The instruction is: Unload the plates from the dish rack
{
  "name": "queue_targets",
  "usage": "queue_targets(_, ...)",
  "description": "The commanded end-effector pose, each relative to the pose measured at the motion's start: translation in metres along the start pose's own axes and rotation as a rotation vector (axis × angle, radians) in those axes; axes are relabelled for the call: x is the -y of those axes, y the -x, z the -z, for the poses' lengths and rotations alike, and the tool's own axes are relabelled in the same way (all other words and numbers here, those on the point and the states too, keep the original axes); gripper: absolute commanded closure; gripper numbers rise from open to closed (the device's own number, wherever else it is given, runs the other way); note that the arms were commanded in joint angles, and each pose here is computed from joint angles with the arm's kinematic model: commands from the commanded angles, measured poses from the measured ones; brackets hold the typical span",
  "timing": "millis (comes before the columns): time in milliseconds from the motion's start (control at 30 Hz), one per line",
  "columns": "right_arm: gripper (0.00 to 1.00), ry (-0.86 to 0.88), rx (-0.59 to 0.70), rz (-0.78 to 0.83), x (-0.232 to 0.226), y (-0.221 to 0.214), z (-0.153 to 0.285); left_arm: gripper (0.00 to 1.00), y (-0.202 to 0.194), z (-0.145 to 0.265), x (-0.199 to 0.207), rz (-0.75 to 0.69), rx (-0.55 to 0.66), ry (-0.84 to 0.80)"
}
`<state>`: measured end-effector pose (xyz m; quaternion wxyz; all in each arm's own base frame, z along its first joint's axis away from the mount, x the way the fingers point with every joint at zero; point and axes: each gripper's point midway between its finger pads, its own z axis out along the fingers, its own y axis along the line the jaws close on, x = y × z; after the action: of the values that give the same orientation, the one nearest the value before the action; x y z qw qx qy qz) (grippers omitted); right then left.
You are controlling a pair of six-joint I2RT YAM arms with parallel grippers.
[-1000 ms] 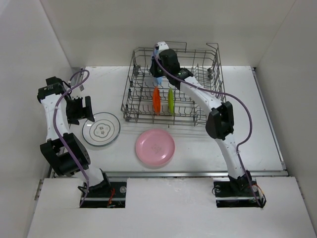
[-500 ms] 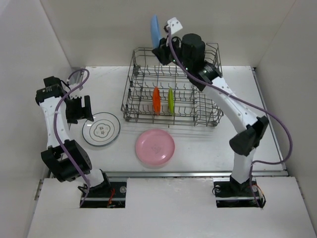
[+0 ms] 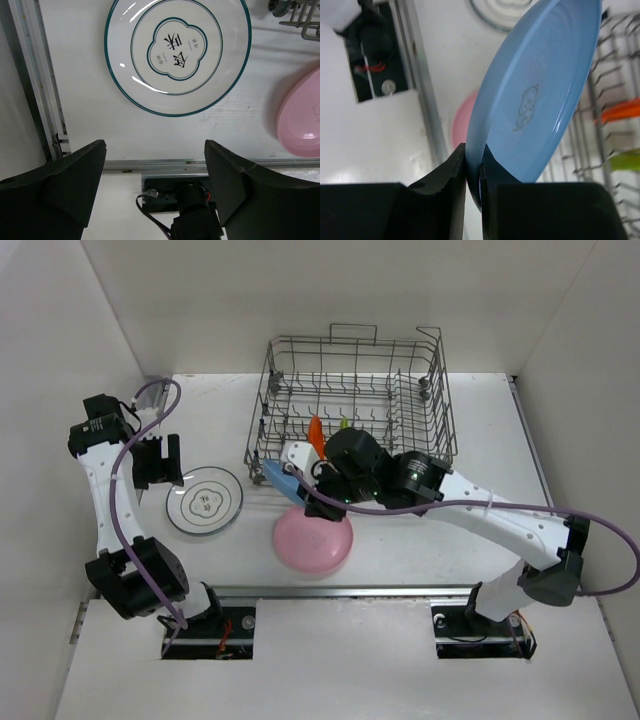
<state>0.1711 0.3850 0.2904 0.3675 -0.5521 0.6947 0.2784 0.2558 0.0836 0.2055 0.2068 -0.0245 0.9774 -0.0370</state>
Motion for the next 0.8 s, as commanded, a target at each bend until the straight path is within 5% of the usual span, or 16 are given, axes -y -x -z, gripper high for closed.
queue_targets(0, 1.0, 0.068, -0.073, -0.076, -0.027, -0.028, 0.01, 0.23, 0.0, 0.016, 0.004, -0.02, 0.033, 0.015)
queue_targets(167, 1.0, 0.084, -0.292, -0.117, -0.046, -0.09, -0.02, 0.23, -0.008, 0.022, 0.007, -0.022, 0.042, 0.018)
queue_targets(267, 1.0, -0.051, -0.408, -0.108, -0.029, -0.118, -0.04, 0.23, -0.014, 0.024, 0.01, -0.021, 0.039, 0.017)
queue_targets(500, 0.94, -0.328, -0.463, -0.081, -0.003, -0.116, -0.065, 0.23, -0.027, 0.027, 0.01, -0.036, 0.017, 0.031)
queue_targets(533, 0.88, -0.333, -0.468, -0.079, -0.006, -0.115, -0.067, 0.23, -0.028, 0.029, 0.011, -0.038, 0.027, 0.034)
queue_targets(600, 0.43, -0.278, -0.489, -0.066, -0.018, -0.117, -0.075, 0.23, -0.03, 0.028, 0.009, -0.045, 0.015, 0.04)
queue_targets(667, 0.27, -0.223, -0.526, -0.054, -0.03, -0.124, -0.085, 0.21, -0.03, 0.028, 0.009, -0.045, 0.015, 0.04)
queue_targets(700, 0.11, -0.188, -0.527, -0.055, -0.039, -0.122, -0.085, 0.21, -0.032, 0.026, 0.01, -0.043, 0.007, 0.037)
queue_targets(767, 0.0, -0.164, -0.498, -0.054, -0.042, -0.111, -0.083, 0.21, -0.032, 0.026, 0.009, -0.053, 0.006, 0.037)
